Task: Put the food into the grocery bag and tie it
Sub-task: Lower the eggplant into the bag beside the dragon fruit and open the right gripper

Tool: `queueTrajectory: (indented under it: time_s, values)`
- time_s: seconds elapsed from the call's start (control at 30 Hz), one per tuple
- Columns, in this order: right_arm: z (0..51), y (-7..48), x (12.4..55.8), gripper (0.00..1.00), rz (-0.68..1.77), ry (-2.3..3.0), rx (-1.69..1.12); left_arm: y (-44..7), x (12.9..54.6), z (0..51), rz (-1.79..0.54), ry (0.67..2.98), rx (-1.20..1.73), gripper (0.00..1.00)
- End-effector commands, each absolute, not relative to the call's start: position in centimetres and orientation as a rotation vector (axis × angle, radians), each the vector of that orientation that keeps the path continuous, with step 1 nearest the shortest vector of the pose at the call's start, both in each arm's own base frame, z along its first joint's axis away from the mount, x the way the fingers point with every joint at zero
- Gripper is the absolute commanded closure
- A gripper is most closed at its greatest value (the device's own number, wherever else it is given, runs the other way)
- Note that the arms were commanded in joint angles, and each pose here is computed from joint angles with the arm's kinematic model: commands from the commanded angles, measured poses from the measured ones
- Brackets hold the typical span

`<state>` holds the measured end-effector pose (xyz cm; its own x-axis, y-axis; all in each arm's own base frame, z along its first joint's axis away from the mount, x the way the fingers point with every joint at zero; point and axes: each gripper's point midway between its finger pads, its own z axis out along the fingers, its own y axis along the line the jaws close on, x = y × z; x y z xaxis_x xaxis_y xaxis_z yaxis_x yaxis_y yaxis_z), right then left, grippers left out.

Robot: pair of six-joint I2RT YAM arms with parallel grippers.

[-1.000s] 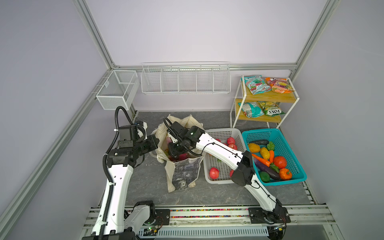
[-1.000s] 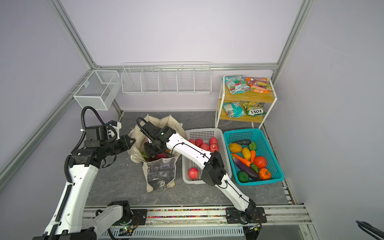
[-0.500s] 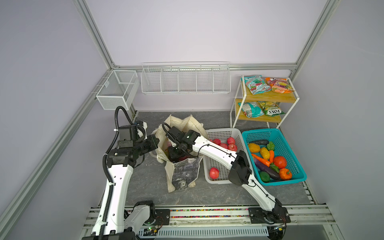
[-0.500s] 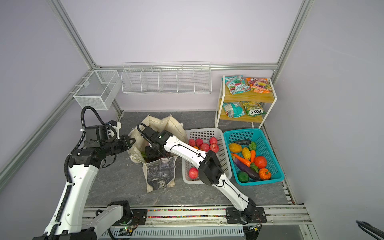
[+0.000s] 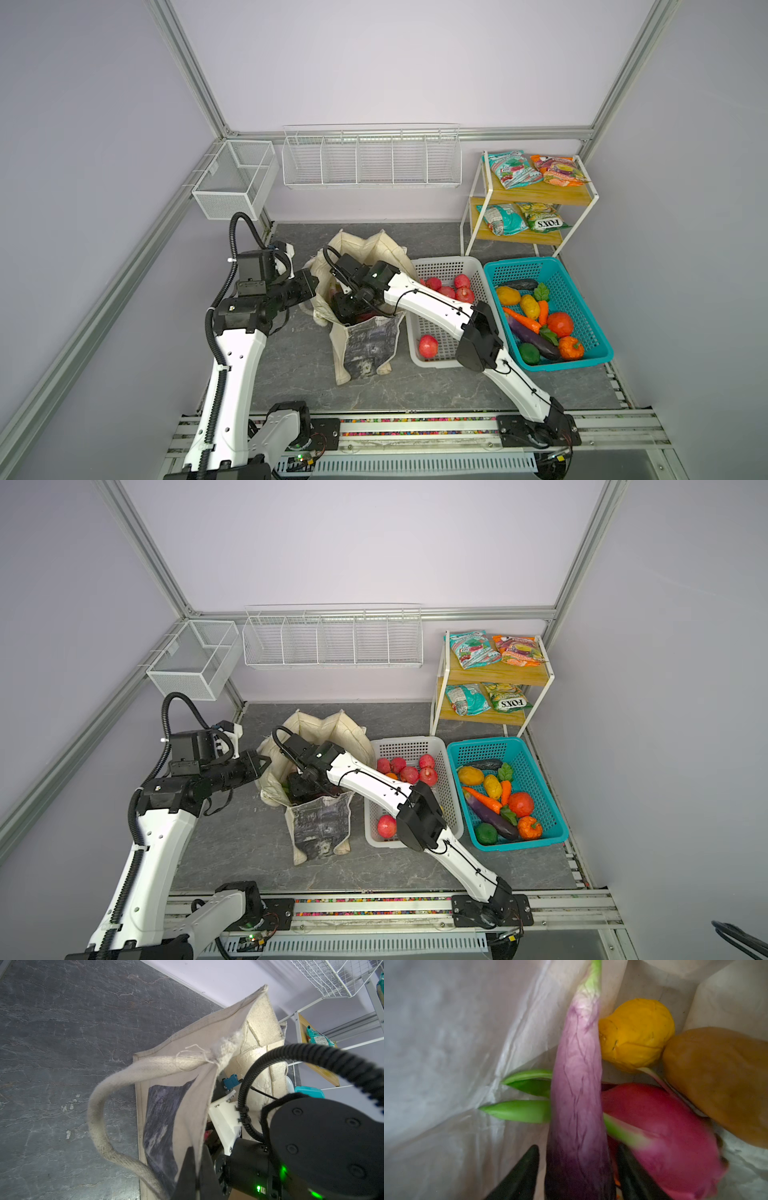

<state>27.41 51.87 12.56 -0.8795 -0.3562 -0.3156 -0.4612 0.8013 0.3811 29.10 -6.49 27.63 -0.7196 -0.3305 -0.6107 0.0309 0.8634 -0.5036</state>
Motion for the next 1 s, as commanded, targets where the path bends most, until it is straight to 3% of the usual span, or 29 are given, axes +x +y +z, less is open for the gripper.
queueTrajectory:
  time_s: [0.0,0.07,0.4,0.5,0.97]
  values:
    - [9.8,50.4,27.6,0.26,0.554,2.83,-0.62,-6.9,29.5,29.8,-0.659,2.221,-0.174,1.0]
    - [10.1,50.3,27.6,0.16,0.555,2.824,-0.618,-6.9,29.5,29.7,-0.659,2.222,-0.175,1.0]
    - [13.5,50.0,28.4,0.01,0.554,2.731,-0.634,-6.9,29.5,29.6,-0.655,2.225,-0.176,1.0]
    - [15.1,49.8,28.7,0.12,0.562,2.693,-0.635,-6.9,29.5,29.5,-0.655,2.225,-0.176,1.0]
    - [24.3,48.0,29.6,0.12,0.586,2.501,-0.633,-6.9,29.5,28.9,-0.656,2.234,-0.179,1.0]
